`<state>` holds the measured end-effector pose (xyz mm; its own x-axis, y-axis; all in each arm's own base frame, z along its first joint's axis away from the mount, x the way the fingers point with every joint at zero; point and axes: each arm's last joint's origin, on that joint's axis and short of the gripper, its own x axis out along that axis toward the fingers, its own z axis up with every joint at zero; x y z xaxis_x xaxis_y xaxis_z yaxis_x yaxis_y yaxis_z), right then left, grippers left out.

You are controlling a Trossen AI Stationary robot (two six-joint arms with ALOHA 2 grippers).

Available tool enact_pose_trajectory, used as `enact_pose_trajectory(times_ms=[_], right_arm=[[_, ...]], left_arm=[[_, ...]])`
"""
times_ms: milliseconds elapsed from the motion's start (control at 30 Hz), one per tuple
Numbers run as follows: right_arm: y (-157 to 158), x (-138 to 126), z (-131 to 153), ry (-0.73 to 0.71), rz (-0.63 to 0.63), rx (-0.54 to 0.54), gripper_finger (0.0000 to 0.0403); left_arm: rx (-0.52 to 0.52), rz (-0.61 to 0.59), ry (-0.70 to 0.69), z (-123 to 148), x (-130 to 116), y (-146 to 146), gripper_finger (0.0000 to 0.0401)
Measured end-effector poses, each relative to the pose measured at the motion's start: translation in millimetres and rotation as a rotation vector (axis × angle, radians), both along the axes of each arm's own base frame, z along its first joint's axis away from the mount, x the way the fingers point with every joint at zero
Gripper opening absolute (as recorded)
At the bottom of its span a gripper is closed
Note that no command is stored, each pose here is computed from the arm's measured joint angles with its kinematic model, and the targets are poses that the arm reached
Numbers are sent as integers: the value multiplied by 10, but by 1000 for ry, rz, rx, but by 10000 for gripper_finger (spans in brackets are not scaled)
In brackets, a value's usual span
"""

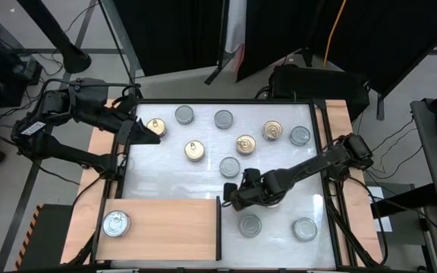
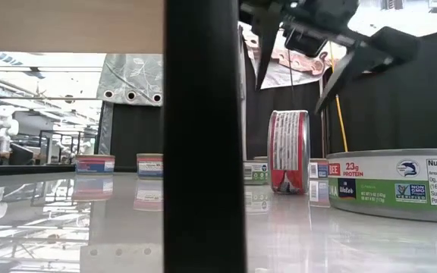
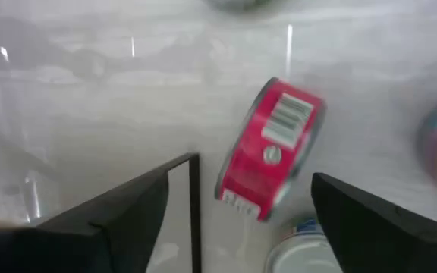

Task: Stack canned seafood by type on shelf
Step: Stack the red tuna can on top of the other red tuna can on the shelf

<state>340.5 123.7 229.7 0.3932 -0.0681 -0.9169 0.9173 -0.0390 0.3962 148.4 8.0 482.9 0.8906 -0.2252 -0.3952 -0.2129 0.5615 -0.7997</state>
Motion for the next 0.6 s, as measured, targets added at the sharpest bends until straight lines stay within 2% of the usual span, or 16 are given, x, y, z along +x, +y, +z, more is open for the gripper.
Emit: enact_pose_trajectory(times_ms=[133, 267, 600], right_arm=[[-2, 45, -98, 25, -4, 6, 348], [5, 28, -124, 54, -4, 9, 345], [6, 24, -124, 60, 6, 11, 237]], left_arm=[[3, -1, -1, 0, 0, 0, 279], [8, 1, -4, 4, -13, -1, 279], [33, -2, -11, 6, -18, 0, 279]])
